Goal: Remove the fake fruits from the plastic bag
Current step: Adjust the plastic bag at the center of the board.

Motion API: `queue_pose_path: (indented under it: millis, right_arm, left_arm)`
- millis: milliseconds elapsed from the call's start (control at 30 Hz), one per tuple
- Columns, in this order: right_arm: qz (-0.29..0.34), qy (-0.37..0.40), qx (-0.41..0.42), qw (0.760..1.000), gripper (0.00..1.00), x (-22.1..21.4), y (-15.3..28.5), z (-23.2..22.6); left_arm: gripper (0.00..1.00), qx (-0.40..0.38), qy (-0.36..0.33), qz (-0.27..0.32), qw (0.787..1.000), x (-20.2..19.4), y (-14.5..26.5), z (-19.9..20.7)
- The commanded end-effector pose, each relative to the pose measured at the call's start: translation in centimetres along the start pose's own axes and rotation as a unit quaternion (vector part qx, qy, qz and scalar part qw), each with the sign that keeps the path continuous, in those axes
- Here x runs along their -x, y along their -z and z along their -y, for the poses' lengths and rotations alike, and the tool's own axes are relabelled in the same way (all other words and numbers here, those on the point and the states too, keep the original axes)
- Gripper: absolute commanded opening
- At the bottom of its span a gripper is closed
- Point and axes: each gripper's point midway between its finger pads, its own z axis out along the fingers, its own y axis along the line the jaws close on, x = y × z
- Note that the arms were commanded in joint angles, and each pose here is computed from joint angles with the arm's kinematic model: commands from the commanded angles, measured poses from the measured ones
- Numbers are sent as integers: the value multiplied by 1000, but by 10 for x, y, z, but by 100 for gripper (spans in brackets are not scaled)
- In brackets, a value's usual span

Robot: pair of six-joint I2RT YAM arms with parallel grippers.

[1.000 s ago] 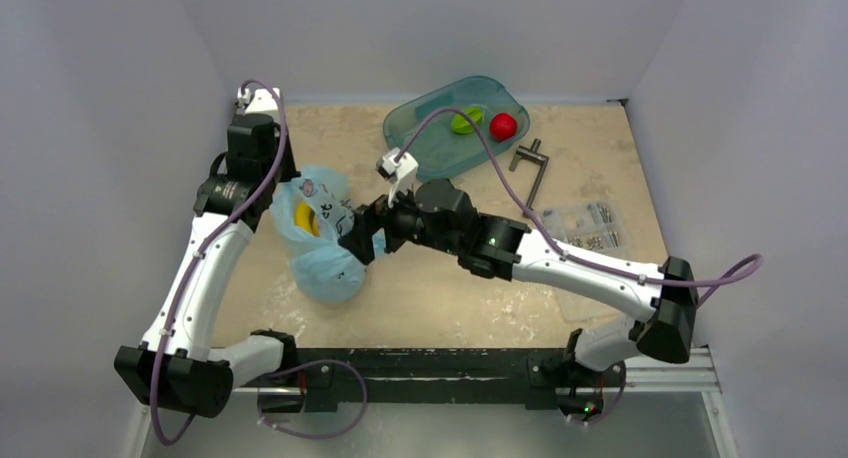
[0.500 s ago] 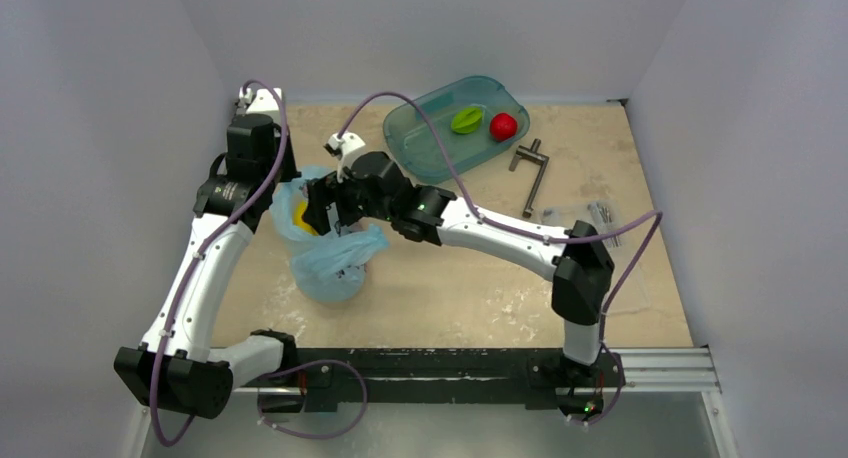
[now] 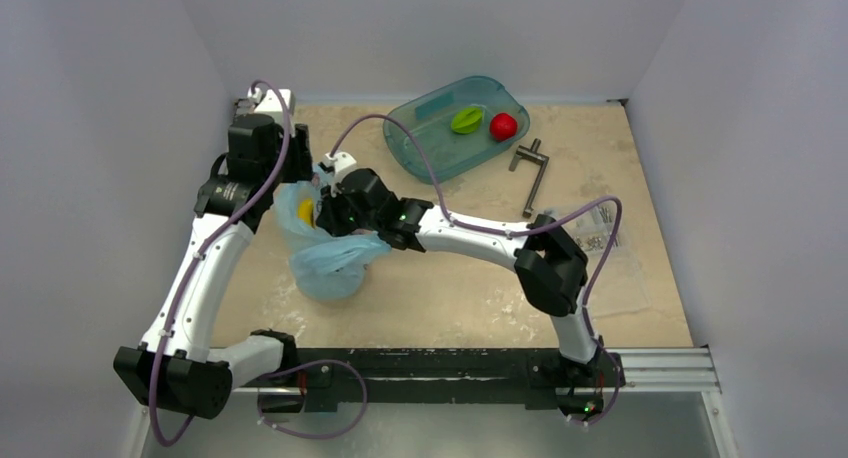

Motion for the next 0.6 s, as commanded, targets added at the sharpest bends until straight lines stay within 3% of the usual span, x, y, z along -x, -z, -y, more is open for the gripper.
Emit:
queue_pose_path:
  millis: [0,133,167,200,433,567]
  right_arm:
    - [69,-13,36,997,0,43,19,-22]
    - [70,-19,42,996,0,42,23,-23]
    - [69,-22,49,996,0,41,23,-24]
    - [69,-25,53,996,0,41,23,-25]
    - [68,-49,71,994,0,40,23,-19]
    - [72,-63,83,992,0,42,30,-10]
  left_arm:
    - [57,-49,-22,12,999,2,4,21]
    - [70,-40,9,-39,998,-21,20,17]
    - [87,-38,17,-49,998,-27,28,15]
    - [98,-36,23,-54,998,-33,37,13]
    - [100,-13,79,-44,996,-74,106,-7]
    - [100,-17,115,-65,991,-108,124,-7]
